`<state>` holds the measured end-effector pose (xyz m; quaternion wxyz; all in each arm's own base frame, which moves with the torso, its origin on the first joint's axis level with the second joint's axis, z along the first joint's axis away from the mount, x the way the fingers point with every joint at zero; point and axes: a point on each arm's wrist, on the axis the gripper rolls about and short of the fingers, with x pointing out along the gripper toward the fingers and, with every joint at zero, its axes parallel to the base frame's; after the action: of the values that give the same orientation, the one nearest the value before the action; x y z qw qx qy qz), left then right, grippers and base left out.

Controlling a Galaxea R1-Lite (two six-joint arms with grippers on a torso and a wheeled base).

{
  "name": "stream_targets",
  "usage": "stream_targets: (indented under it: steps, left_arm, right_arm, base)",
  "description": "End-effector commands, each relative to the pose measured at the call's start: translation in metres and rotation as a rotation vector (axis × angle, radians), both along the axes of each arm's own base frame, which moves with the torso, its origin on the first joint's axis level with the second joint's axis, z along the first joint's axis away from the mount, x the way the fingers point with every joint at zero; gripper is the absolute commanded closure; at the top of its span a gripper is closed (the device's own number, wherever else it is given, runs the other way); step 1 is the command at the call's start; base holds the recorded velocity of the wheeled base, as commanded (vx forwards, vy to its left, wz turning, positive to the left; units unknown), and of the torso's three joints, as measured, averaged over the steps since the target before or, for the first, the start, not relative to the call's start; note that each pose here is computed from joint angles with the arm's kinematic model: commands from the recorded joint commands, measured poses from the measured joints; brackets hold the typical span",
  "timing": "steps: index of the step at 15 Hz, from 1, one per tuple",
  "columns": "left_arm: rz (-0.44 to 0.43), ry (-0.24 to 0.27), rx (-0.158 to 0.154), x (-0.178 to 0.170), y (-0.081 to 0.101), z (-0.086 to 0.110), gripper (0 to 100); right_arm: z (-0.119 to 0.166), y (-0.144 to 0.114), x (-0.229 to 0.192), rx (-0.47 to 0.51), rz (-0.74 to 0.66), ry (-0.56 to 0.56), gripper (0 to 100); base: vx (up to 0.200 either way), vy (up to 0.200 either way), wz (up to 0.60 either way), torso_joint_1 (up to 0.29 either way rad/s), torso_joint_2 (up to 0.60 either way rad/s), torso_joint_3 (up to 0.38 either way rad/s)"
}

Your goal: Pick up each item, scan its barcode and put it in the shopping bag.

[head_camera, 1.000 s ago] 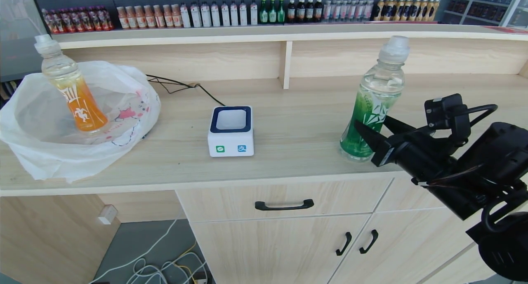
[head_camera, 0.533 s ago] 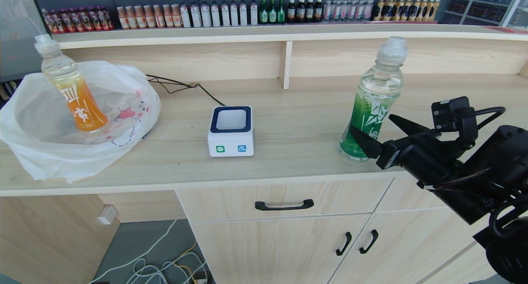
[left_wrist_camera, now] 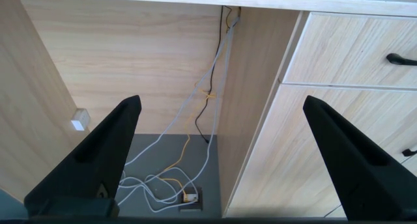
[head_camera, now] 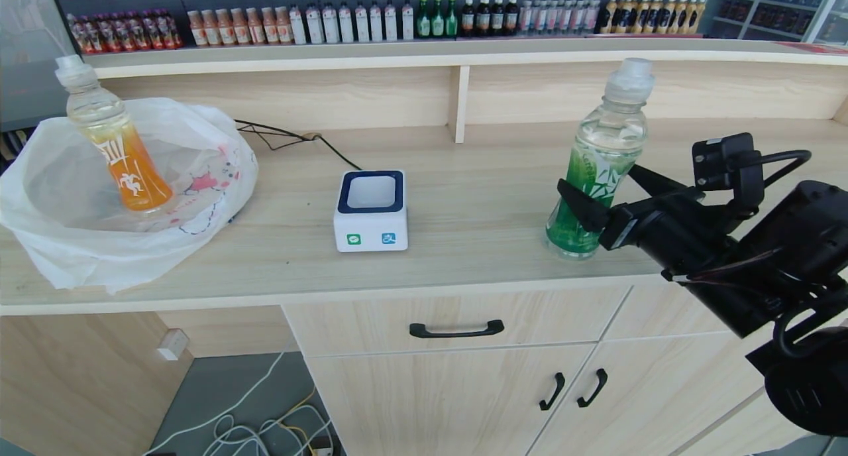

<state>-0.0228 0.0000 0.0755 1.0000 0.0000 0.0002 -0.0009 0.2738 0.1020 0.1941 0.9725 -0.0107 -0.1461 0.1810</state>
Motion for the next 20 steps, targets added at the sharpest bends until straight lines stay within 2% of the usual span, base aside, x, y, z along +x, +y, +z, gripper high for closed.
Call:
stream_targets:
  steps: [1,5,8,20]
  left_arm:
    - [0.0,0.0,0.0,0.0,0.0,0.0,0]
    - [0.0,0.0,0.0,0.0,0.0,0.0,0]
    - [0.0,0.0,0.0,0.0,0.0,0.0,0]
    - [-0.001,0.0,0.0,0.0,0.0,0.0,0]
  right_arm:
    - [-0.001,0.005,0.011,0.0,0.001,-0.003,0]
    - [0.003,0.013,0.021,0.006,-0.004,-0.027,0]
    - [0.004,0.037,0.02,0.043,-0.061,-0.007,0]
    - [0.013,0.036,0.025,0.057,-0.124,-0.029,0]
  base:
    - [0.0,0.0,0.0,0.0,0.0,0.0]
    - [0.0,0.0,0.0,0.0,0.0,0.0]
    - [0.0,0.0,0.0,0.0,0.0,0.0]
    - [0.0,0.0,0.0,0.0,0.0,0.0]
